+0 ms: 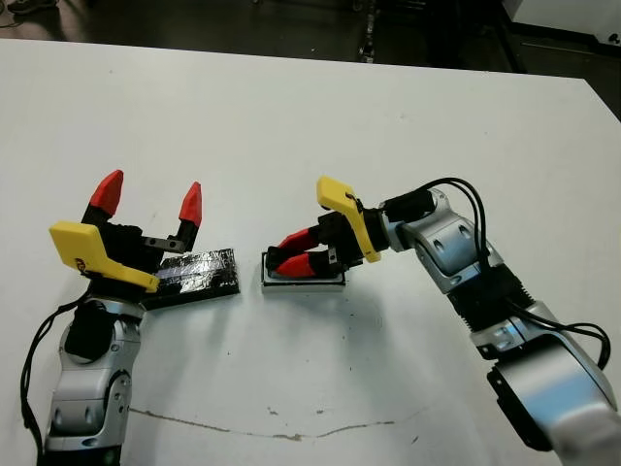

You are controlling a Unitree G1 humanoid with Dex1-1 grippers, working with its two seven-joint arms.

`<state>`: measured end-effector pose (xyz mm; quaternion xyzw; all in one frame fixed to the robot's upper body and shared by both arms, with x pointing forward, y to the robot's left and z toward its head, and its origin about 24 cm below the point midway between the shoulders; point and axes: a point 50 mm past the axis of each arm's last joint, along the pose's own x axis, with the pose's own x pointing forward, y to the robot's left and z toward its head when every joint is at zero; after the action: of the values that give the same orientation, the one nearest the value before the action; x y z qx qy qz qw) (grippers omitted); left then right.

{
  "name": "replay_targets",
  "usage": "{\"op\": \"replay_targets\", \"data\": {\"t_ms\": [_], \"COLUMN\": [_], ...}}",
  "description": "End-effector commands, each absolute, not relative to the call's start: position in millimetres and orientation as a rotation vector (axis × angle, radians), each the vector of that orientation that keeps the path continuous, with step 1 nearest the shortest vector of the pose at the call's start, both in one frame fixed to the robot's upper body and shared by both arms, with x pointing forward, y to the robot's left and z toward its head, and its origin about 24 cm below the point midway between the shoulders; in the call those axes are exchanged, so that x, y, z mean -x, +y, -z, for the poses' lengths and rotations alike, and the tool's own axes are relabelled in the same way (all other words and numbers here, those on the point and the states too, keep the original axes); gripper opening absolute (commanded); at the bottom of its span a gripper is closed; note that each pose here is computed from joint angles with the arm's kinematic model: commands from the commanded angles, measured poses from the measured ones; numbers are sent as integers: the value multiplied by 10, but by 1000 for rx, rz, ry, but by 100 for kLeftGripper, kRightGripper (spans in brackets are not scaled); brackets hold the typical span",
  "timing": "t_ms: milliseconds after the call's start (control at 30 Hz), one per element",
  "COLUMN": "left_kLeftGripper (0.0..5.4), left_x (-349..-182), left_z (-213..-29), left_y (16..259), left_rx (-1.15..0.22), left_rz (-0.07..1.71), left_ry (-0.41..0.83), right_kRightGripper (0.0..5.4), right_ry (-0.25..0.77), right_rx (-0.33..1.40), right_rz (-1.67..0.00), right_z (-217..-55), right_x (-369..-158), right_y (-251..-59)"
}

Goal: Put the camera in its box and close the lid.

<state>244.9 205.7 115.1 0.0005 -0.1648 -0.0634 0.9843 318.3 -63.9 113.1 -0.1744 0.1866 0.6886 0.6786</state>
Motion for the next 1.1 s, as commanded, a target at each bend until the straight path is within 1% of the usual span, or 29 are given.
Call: {"op": "replay_targets", "data": {"t_ms": [33, 133, 367, 567, 633, 700, 733, 900, 1100], "left_kLeftGripper": [540, 540, 540, 540, 540, 540, 540, 540, 540], "left_x": [-2433, -2432, -2432, -2425, -2424, -2428, -2428, -2424, -2425], "left_z": [-1111, -1109, -1109, -1108, -1108, -1105, -1104, -1107, -1107], "left_y": [2065, 2070, 2064, 2064, 2062, 2063, 2064, 2065, 2064], "left_rx": [2, 2, 11, 7, 10, 9, 8, 8, 4], "left_rz": [124, 121, 126, 125, 124, 125, 126, 125, 121], "left_ry": [-315, -315, -318, -316, -317, -318, -317, -314, -315], "right_kRightGripper": [170, 170, 170, 170, 170, 208, 217, 295, 386], "right_ry": [485, 511, 514, 518, 542, 560, 562, 510, 405], "right_rx": [393, 397, 408, 468, 491, 508, 524, 573, 606], "right_rz": [-1526, -1517, -1518, -1500, -1493, -1511, -1522, -1563, -1569], "right_z": [-998, -970, -899, -865, -866, -875, -883, -909, -954], "right_x": [-3152, -3151, -3141, -3118, -3110, -3102, -3099, -3114, -3134], "right_y": [-769, -817, -897, -919, -914, -904, -899, -895, -917]}}
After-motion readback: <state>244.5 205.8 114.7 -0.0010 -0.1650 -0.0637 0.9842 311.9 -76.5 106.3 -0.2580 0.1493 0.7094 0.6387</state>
